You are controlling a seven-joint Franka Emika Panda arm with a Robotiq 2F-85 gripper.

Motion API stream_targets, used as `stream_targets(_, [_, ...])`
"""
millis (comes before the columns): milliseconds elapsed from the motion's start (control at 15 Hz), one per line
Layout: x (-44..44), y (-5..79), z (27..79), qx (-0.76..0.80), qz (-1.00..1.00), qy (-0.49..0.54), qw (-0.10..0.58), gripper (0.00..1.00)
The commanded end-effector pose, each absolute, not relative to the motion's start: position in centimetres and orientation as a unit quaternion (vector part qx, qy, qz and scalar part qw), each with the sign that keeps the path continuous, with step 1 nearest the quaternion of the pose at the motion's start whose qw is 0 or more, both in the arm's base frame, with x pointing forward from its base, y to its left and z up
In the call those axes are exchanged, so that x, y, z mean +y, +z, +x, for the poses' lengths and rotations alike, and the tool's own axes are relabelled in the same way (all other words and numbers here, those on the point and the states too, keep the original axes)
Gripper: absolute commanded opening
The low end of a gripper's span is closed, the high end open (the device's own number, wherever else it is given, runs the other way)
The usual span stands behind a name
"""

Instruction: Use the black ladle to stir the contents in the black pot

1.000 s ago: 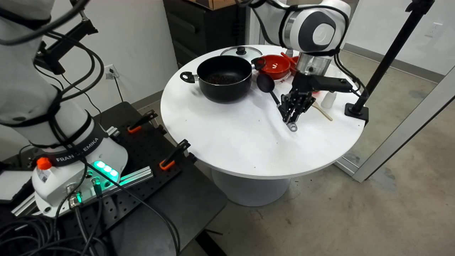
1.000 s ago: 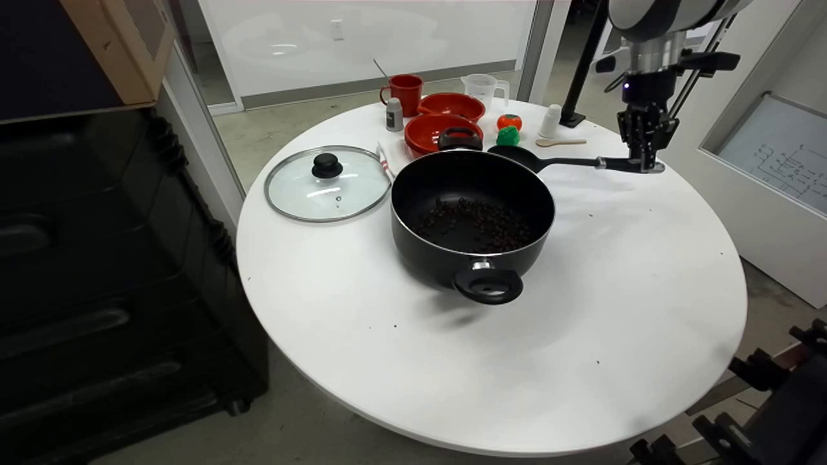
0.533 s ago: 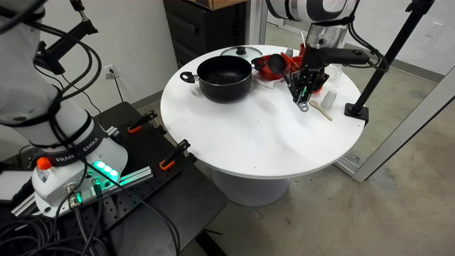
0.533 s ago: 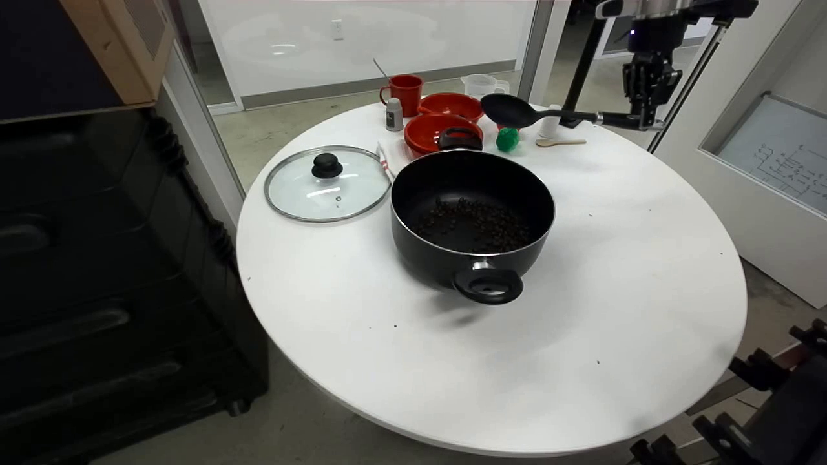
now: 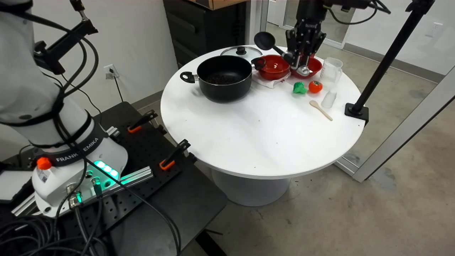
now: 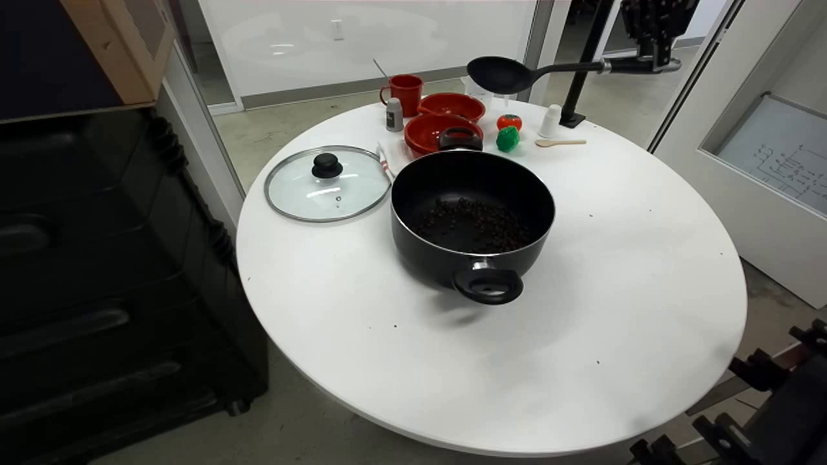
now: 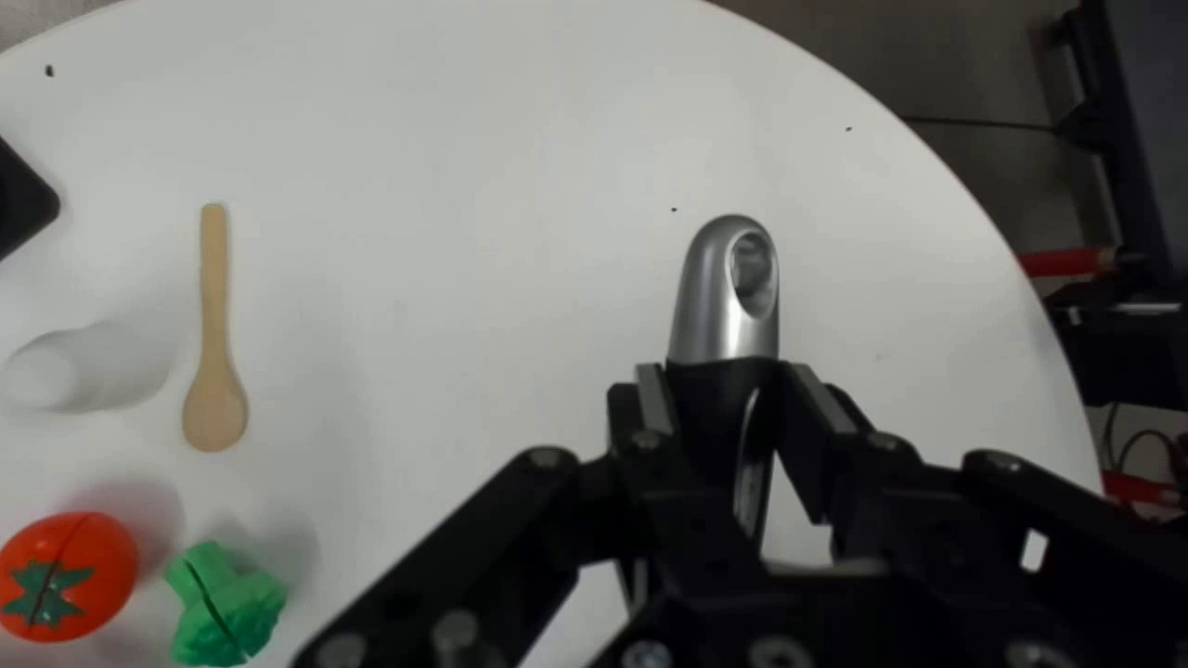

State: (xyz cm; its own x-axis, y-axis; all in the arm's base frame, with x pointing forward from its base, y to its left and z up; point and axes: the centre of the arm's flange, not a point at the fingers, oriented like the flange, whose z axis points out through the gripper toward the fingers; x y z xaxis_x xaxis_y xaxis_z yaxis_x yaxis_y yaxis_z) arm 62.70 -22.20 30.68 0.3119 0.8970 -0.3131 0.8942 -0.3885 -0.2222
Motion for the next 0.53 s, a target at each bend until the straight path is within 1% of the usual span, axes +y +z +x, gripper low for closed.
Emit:
stream_targets(0, [-18.5, 34.7, 62.9, -0.594, -0.763, 0.254, -0.009, 0.08])
stream_targets(267, [-12.8, 34.3, 62.7, -0.619, -0.708, 0.338, -0.054, 0.08])
stream_targets(467, [-8.4, 31.9, 62.5, -0.638, -0.657, 0.393, -0.085, 0.08])
